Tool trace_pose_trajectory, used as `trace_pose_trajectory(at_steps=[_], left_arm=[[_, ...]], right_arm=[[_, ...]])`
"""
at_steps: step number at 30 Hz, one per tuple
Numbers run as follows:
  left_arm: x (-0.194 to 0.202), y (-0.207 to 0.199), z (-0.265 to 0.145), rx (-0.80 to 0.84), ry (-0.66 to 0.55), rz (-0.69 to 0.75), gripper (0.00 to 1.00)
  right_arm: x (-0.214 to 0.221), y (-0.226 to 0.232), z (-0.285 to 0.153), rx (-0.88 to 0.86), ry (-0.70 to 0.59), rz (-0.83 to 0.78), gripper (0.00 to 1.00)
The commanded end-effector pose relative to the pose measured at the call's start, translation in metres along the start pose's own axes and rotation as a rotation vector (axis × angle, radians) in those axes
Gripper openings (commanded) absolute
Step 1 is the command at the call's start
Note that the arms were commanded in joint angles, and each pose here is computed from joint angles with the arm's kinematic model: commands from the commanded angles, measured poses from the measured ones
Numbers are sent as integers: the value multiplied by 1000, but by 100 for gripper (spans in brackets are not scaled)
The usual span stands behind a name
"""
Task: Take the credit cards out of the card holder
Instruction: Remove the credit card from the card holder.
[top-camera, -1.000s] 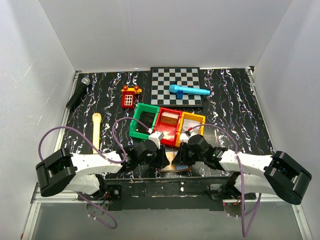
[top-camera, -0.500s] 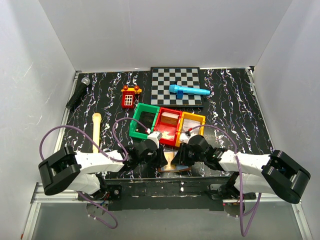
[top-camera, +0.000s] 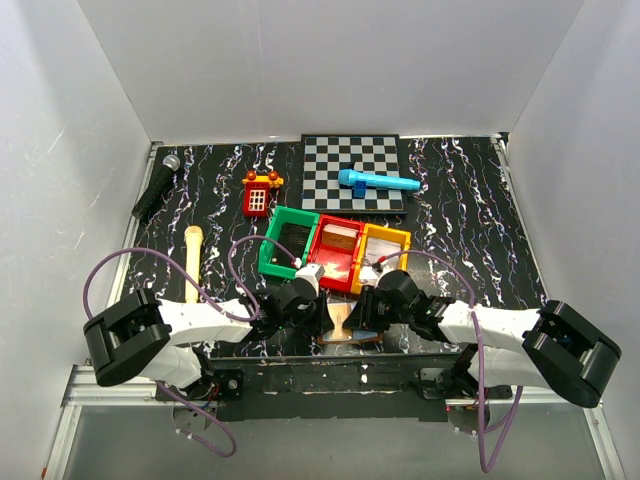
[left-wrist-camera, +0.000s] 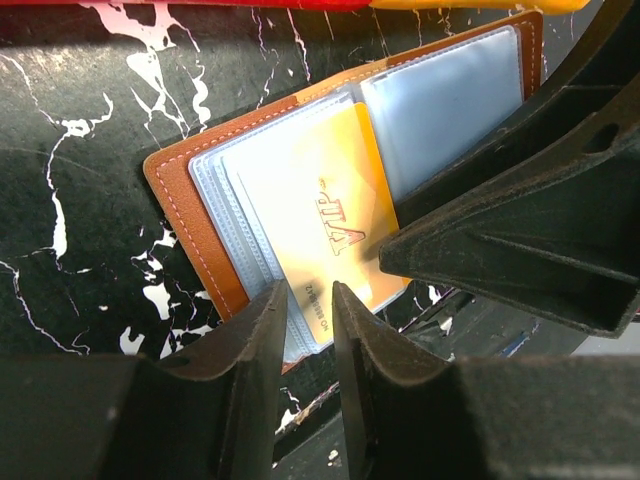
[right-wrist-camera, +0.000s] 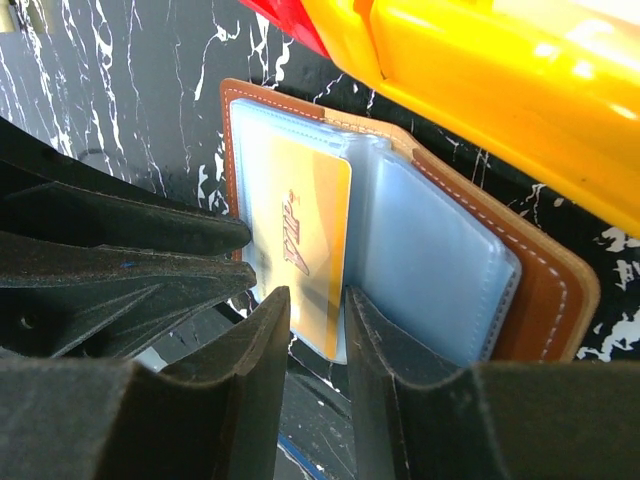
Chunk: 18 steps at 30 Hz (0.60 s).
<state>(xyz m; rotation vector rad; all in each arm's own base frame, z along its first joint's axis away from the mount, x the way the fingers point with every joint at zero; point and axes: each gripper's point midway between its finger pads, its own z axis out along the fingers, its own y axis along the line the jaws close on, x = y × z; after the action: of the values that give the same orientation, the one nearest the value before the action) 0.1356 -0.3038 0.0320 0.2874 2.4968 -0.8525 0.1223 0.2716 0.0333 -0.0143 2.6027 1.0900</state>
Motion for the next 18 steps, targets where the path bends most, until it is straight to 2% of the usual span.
trace_pose_trajectory(at_steps=[1,18], left_arm=[[7,11,4,-47,29,-4,24],[18,29,8,-127,70,-36,18]], right_arm=[[-4,4,-1,-27,-22,2,36],[-10,9,-8,-65,-69,12,34]])
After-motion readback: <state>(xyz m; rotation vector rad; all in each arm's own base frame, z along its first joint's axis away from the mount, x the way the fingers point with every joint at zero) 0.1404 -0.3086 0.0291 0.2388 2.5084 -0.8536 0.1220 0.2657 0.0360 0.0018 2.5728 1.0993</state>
